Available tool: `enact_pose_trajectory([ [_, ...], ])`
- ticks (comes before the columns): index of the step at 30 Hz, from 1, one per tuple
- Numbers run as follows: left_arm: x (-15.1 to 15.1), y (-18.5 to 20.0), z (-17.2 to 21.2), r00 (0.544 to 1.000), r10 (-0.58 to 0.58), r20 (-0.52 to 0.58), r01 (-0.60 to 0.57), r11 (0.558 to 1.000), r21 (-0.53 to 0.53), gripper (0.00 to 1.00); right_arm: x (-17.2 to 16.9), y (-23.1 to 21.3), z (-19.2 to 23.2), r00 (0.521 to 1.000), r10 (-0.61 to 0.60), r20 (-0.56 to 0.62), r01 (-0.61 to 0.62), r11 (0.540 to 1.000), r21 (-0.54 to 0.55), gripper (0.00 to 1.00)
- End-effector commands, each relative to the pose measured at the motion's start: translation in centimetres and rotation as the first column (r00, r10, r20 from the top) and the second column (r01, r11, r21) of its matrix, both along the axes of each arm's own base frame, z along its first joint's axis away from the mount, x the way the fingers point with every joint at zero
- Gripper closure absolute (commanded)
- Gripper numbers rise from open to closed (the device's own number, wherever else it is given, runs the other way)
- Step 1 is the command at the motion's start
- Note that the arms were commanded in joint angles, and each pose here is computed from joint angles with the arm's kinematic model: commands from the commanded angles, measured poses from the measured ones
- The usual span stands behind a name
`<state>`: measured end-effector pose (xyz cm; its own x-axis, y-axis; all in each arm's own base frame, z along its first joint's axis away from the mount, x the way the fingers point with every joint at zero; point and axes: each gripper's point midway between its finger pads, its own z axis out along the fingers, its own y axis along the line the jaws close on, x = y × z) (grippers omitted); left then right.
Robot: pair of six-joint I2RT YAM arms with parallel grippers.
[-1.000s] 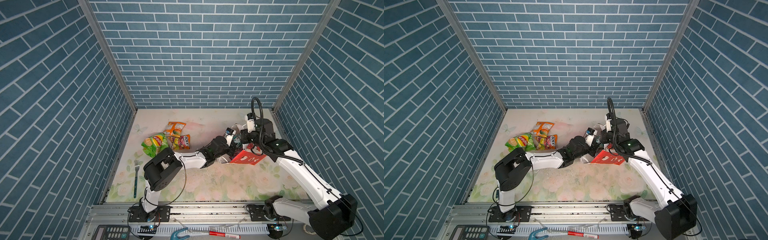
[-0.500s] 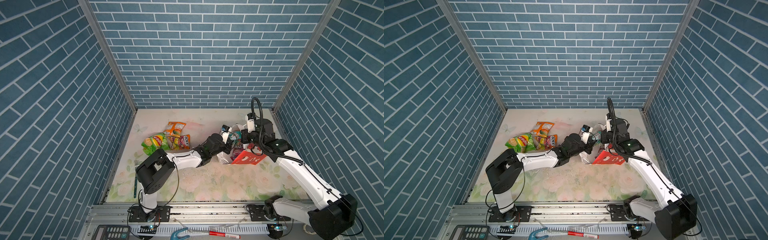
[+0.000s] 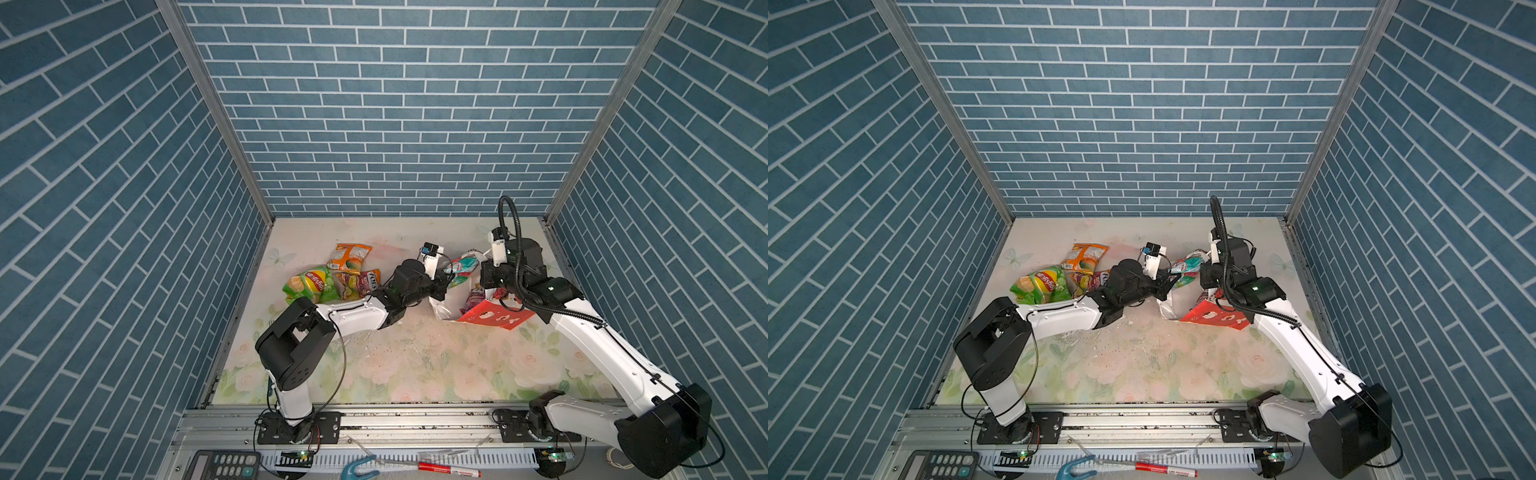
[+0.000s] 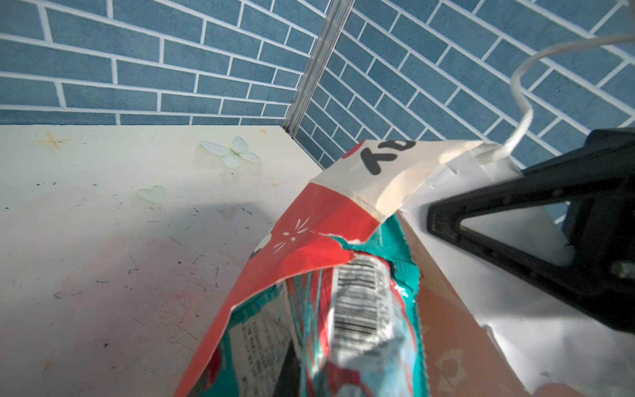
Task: Take the snacks out of the paper bag
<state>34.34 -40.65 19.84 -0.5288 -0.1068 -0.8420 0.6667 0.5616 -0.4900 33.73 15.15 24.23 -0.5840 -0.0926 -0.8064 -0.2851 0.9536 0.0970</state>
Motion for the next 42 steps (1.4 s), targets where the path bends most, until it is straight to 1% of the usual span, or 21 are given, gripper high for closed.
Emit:
enact_pose_trajectory([
  [1,-0.1,0.5,4.7,0.998,-0.025,0.063,0.034,0.988,-0.150,1.00,0.1,-0.6,-1.0,1.000,-0.016,-0.024,0.014,0.998,-0.060,1.00],
  [4,-0.4,0.7,5.6,0.997,-0.048,0.061,0.059,0.978,-0.202,1.00,0.1,-0.6,-1.0,1.000,-0.017,-0.023,0.016,0.998,-0.060,1.00],
  [6,-0.4,1.0,6.0,0.997,-0.051,0.057,0.062,0.975,-0.215,1.00,0.2,-0.6,-1.0,1.000,-0.018,-0.023,0.016,0.998,-0.059,1.00],
  [16,-1.6,2.2,8.1,0.994,-0.050,0.095,0.070,0.973,-0.219,1.00,0.1,-0.7,-1.2,0.999,-0.026,-0.025,0.024,0.998,-0.056,1.00],
  [26,-2.4,3.8,9.8,0.989,-0.023,0.149,0.054,0.975,-0.214,1.00,0.0,-0.7,-0.9,1.000,-0.026,-0.017,0.025,0.999,-0.048,1.00],
  [29,-3.1,4.3,10.8,0.974,-0.026,0.225,0.078,0.972,-0.223,1.00,-0.2,-0.7,-0.8,1.000,-0.025,-0.014,0.024,0.999,-0.041,1.00],
  [33,-3.7,5.3,11.4,0.957,0.001,0.290,0.066,0.973,-0.222,1.00,-0.3,-0.6,-0.7,1.000,-0.025,-0.009,0.024,0.999,-0.026,1.00],
  [39,-4.7,6.0,11.9,0.922,-0.018,0.387,0.085,0.984,-0.157,1.00,-0.4,-0.2,-0.3,1.000,-0.012,0.004,0.012,1.000,0.004,1.00],
  [42,-4.9,6.2,11.4,0.905,-0.027,0.424,0.078,0.992,-0.103,1.00,-0.3,-0.2,-0.2,1.000,-0.012,0.007,0.012,1.000,0.013,1.00],
])
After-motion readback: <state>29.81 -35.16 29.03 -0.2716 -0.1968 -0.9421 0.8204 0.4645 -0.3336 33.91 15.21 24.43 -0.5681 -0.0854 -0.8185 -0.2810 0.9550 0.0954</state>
